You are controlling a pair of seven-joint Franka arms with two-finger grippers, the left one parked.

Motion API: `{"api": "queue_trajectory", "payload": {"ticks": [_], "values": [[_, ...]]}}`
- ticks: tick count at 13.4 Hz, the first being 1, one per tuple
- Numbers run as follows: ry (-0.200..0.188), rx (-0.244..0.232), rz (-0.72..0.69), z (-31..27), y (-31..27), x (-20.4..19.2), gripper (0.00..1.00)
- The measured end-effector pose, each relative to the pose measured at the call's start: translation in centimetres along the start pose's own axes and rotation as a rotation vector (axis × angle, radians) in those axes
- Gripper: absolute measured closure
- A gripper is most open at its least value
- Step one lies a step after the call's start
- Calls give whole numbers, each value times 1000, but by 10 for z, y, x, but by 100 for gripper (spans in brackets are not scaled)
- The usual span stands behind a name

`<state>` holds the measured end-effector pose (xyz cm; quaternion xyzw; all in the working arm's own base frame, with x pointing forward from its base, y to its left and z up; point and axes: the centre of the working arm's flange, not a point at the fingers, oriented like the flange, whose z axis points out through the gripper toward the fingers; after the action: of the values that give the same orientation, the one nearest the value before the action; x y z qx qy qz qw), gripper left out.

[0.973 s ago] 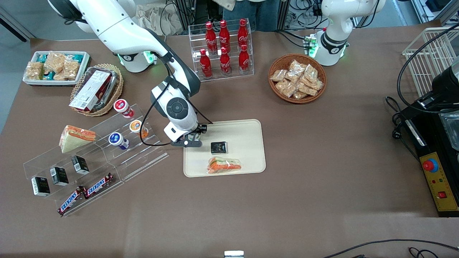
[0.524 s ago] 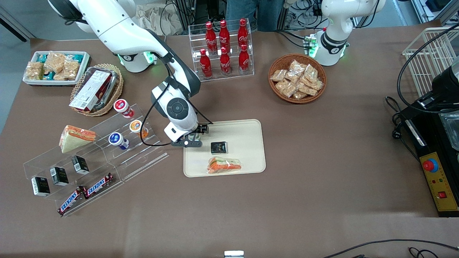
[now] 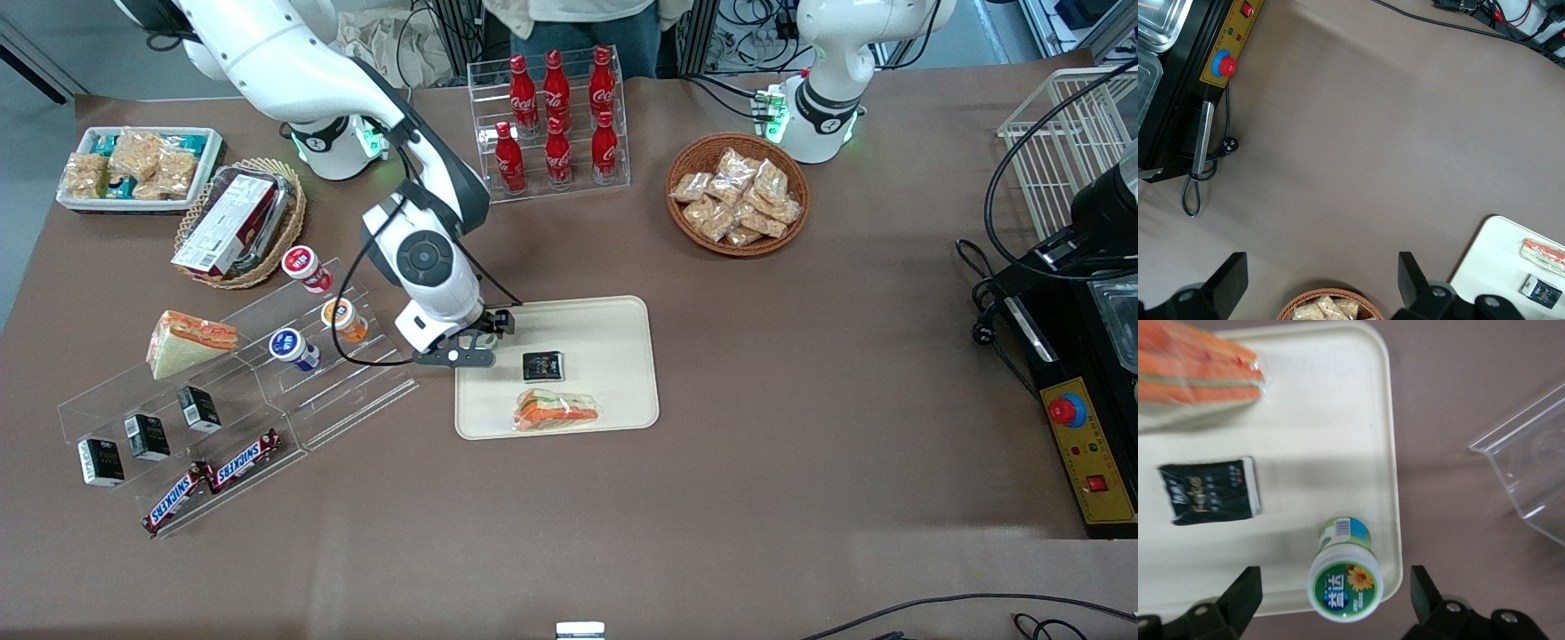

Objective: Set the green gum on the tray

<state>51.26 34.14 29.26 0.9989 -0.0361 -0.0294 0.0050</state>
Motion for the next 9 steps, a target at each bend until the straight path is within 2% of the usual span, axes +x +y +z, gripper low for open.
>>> {"api": "queue_trajectory", "payload": {"ticks": [4,6,9], "values": [[55,0,-21,-97,19,-3,1],[66,-11,-58,-144,46,3,1],[62,-29,-83,-204,101,20,1]]}}
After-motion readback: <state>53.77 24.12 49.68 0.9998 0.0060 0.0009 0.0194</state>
